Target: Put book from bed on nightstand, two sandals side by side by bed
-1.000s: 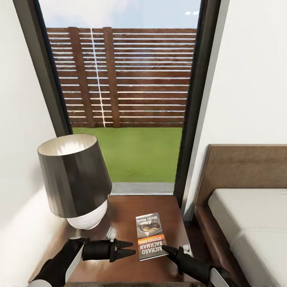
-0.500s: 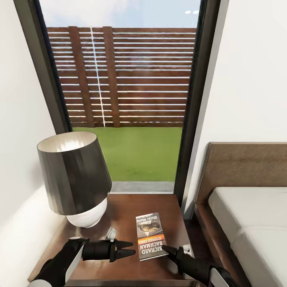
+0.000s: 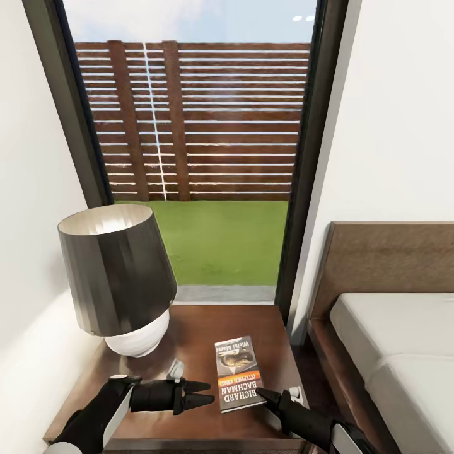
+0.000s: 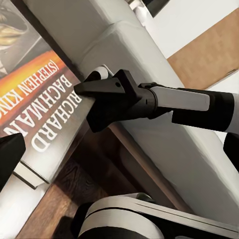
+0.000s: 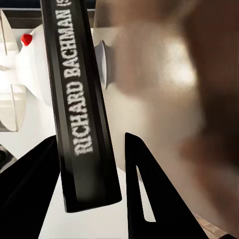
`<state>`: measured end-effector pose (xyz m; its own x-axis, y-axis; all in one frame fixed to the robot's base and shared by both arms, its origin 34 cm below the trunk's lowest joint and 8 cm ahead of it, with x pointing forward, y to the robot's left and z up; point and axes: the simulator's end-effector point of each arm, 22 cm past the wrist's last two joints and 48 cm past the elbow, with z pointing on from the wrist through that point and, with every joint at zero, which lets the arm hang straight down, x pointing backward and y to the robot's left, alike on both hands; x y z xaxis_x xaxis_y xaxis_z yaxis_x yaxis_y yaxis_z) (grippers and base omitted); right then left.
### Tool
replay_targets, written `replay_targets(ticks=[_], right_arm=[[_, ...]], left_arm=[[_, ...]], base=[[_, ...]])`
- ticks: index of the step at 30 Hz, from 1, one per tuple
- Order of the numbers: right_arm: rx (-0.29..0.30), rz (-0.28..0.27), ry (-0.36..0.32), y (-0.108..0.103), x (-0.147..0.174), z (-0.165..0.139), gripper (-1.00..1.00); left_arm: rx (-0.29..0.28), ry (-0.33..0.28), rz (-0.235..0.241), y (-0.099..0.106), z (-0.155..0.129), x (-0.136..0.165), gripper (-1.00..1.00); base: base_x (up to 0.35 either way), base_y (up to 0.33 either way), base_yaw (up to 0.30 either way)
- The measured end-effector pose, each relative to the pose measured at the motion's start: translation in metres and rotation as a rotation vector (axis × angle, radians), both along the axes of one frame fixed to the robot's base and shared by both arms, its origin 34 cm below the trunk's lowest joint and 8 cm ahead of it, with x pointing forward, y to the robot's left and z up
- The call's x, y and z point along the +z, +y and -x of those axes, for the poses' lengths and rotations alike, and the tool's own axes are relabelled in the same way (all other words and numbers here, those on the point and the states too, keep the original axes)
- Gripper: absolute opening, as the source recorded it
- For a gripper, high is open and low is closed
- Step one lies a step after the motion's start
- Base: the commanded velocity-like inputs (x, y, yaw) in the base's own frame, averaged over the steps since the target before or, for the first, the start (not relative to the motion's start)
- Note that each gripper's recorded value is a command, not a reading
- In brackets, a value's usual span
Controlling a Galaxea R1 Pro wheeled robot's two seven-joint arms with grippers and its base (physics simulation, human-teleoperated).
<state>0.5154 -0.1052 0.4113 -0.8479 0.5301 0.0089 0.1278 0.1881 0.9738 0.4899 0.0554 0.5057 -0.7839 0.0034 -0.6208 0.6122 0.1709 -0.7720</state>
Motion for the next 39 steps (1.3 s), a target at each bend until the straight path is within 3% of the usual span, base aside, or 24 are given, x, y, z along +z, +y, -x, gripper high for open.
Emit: replay_targets(ticks=[39], right_arm=[[0.0, 0.0, 0.0, 0.0, -0.011, 0.003, -1.0]], left_arm=[[0.0, 0.0, 0.0, 0.0, 0.003, -0.011, 1.0]], base=[[0.0, 0.0, 0.0]])
